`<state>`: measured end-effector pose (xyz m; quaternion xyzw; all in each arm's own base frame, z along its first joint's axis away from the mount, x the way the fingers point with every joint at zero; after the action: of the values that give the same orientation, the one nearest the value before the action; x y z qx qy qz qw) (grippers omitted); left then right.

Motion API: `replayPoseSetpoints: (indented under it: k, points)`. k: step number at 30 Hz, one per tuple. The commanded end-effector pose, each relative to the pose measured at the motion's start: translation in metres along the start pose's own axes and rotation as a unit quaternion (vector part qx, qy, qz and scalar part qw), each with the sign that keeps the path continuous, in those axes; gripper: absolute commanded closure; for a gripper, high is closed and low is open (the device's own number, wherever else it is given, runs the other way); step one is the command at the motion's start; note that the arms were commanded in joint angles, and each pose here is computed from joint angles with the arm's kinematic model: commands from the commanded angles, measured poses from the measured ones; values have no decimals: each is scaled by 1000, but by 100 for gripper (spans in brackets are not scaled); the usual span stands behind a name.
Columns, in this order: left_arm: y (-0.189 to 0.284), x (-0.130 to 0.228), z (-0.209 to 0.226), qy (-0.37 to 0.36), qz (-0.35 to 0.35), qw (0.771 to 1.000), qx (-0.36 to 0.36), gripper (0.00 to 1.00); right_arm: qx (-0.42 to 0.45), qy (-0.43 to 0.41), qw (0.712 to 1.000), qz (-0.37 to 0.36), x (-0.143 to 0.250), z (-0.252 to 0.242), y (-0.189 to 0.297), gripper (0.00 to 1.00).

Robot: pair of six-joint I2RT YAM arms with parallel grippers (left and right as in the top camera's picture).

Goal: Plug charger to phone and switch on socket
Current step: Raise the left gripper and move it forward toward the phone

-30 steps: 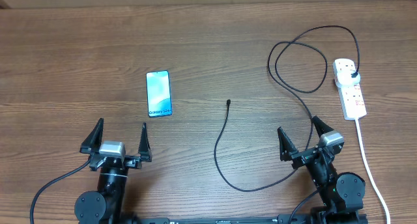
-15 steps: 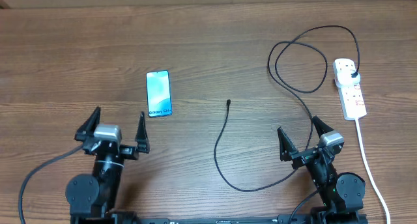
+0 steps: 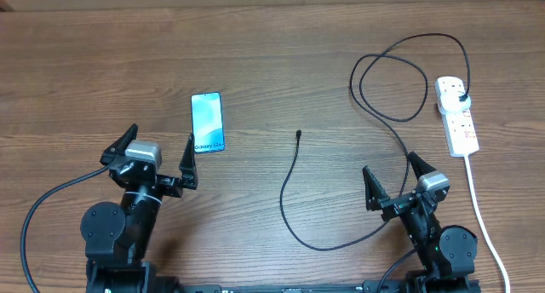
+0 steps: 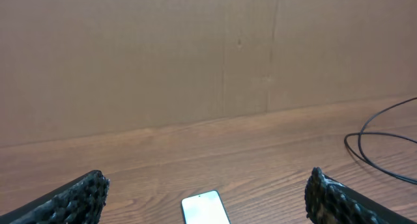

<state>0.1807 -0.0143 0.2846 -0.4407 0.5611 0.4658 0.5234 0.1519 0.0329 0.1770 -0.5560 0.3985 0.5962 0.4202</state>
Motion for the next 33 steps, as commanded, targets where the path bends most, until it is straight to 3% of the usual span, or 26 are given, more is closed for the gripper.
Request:
replayPoseSetpoints:
  k: [1, 33]
  points:
    - [3, -9, -1, 4, -6, 1000, 6, 0, 1, -3, 1000, -2, 2, 0, 0, 0]
    - [3, -2, -1, 18, 15, 1000, 9, 0, 1, -3, 1000, -2, 2, 0, 0, 0]
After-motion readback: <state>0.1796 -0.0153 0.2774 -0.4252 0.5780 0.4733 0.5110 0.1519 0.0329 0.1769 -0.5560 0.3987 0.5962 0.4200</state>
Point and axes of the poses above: each gripper's point midway between its finger pads, its own y axis back along the fingers, its own z axis along the line the jaws close on, x = y × z, the point moved 9 cm from there along y, back along the fingers, and after that the axes turned 2 degrees about y, right-handed, at the moved point
